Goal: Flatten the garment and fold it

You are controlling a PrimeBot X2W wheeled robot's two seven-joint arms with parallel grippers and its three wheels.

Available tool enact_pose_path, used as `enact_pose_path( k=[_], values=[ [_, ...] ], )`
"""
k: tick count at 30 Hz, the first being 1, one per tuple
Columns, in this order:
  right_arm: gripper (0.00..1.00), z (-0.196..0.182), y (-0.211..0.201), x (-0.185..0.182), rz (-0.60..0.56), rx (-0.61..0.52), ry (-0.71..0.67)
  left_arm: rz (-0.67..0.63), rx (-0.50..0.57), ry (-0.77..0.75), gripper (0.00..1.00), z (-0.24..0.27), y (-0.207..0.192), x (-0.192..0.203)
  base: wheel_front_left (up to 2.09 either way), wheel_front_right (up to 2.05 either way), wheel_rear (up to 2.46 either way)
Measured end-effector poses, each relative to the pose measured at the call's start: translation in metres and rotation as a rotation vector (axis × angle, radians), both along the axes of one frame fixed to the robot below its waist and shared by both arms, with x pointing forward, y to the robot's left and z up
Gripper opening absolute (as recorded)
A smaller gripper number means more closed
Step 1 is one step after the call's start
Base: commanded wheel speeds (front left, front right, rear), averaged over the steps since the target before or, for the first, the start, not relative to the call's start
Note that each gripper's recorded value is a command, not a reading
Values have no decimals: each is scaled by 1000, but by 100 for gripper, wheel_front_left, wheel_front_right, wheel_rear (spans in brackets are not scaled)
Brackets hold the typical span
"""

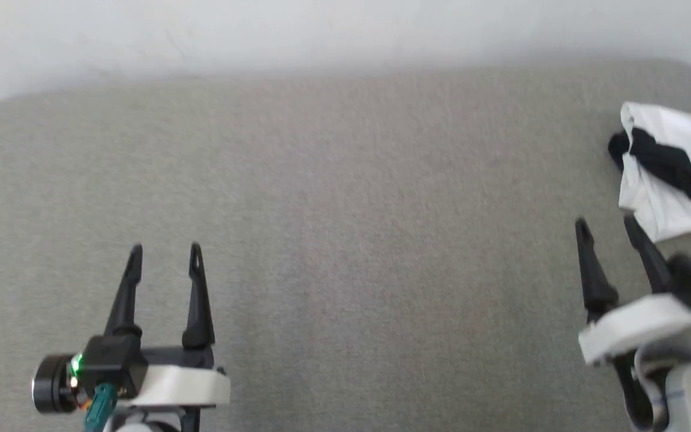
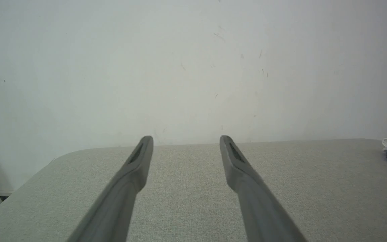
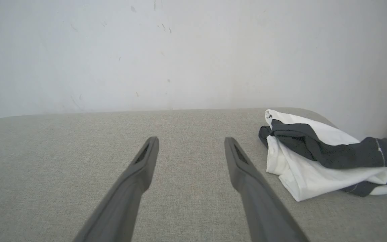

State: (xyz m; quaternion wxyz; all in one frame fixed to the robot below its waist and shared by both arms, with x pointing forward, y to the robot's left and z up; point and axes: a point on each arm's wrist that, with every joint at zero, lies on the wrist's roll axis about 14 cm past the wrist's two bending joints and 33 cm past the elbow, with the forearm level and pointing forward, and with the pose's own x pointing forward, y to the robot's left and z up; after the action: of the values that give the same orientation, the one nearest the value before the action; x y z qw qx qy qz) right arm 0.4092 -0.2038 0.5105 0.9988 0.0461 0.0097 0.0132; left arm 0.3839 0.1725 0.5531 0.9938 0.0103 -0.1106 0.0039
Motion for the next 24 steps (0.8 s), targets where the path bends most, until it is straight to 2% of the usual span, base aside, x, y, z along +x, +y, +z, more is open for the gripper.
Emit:
enact_pose_path(
  k=[8,17,24],
  values=[
    [100,-3,-4,-34,-36,-119,-58,47,-82,-28,100,11,21,-31,0,0,0],
    [100,-8,-13,-51,-72,-45,-79,71,-64,-12,100,2,27,-55,0,0,0],
    [100,-9,-7,-55,-51,-71,-78,54,-64,22,100,-10,20,-59,0,0,0]
  ],
)
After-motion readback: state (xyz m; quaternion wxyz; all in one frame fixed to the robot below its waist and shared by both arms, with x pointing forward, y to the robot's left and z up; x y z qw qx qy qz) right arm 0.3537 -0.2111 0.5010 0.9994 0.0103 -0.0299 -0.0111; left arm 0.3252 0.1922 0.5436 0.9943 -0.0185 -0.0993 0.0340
